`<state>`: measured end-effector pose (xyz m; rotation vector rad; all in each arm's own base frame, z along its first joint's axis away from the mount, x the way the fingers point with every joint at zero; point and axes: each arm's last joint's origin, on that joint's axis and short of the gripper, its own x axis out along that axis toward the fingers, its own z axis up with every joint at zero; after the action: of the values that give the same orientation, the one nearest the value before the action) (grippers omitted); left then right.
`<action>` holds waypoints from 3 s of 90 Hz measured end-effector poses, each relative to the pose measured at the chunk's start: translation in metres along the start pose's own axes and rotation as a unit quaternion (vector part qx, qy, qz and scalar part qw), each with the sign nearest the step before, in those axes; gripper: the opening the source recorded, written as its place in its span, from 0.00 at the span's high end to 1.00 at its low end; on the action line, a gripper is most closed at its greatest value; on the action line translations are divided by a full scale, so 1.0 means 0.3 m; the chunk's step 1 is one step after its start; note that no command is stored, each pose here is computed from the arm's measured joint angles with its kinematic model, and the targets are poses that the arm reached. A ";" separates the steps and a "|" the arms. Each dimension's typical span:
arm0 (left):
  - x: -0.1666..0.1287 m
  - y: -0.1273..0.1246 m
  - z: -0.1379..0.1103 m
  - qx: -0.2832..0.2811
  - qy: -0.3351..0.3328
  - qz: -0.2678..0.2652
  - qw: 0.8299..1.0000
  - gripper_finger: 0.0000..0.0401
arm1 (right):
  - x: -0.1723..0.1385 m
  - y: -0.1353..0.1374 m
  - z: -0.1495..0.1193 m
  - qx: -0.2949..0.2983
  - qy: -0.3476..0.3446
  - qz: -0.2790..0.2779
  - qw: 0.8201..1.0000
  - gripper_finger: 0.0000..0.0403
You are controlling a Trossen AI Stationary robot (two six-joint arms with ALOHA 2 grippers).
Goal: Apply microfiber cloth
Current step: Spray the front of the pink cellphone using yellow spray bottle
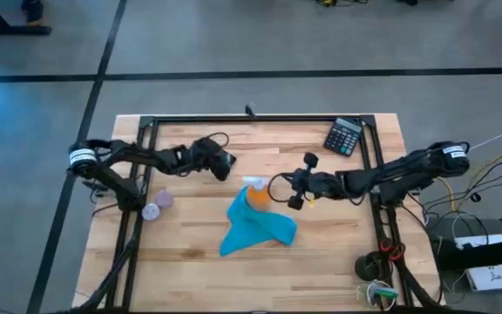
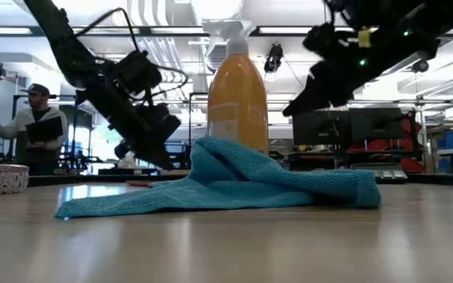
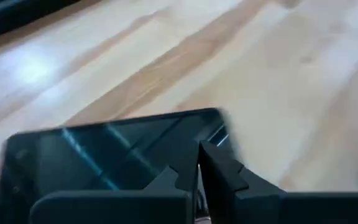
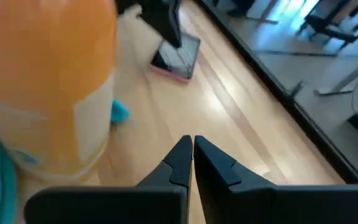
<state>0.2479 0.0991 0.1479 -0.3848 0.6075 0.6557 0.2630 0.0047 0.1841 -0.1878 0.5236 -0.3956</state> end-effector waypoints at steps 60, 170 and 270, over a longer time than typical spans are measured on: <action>-0.179 -0.096 -0.198 0.087 0.033 -0.094 0.991 1.00 | 0.277 -0.111 -0.134 -0.024 -0.080 0.162 0.983 1.00; -0.097 0.134 -0.240 -0.011 0.071 0.064 0.995 1.00 | 0.283 0.148 -0.051 0.029 -0.108 0.343 0.933 1.00; 0.164 0.208 -0.023 0.110 0.058 0.037 0.992 1.00 | 0.225 -0.163 -0.042 -0.032 0.088 0.080 0.992 1.00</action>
<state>0.2347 0.1635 0.1026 -0.1964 0.7986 0.6330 0.2945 -0.0685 0.1565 -0.1720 0.7207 -0.2392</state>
